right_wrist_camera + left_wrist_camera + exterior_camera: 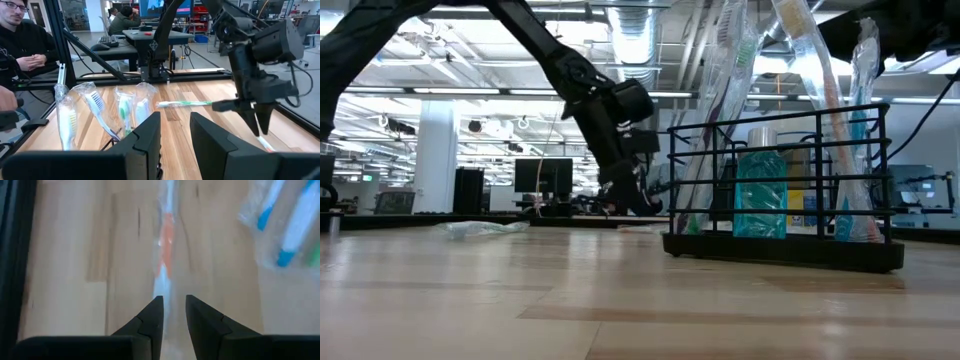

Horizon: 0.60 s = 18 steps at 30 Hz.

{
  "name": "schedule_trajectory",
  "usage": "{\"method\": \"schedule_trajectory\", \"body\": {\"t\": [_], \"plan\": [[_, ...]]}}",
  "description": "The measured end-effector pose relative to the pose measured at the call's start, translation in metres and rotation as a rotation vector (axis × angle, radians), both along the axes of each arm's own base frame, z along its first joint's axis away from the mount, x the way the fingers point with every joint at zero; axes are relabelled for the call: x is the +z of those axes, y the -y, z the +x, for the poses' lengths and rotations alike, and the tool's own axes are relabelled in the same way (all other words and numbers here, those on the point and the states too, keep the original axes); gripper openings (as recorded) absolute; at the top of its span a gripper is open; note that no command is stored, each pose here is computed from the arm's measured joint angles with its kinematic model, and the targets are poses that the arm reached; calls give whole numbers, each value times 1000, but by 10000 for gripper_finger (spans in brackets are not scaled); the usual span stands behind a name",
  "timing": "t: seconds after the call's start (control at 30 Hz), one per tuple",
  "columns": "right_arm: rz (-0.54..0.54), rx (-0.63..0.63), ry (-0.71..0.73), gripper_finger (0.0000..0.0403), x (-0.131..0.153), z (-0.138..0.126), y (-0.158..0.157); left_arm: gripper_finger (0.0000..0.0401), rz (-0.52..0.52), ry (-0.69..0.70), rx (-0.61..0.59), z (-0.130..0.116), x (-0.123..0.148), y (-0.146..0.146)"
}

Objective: Pick & Place toothbrushing station
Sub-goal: Put the orange toothbrush into the mesh organizer

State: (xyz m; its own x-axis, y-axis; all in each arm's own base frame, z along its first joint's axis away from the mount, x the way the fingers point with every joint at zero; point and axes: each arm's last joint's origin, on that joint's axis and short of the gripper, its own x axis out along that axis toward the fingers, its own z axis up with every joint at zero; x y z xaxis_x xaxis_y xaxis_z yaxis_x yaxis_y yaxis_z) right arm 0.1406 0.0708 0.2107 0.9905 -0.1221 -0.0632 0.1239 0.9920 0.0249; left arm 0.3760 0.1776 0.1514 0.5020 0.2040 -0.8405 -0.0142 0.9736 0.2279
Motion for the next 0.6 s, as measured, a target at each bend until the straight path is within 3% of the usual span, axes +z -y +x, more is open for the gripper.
{"method": "schedule_trajectory", "body": {"t": [0.6], "plan": [[-1,-1,-2,98,0,0,0,76,67,-30,-26,5,-18,-5]]}}
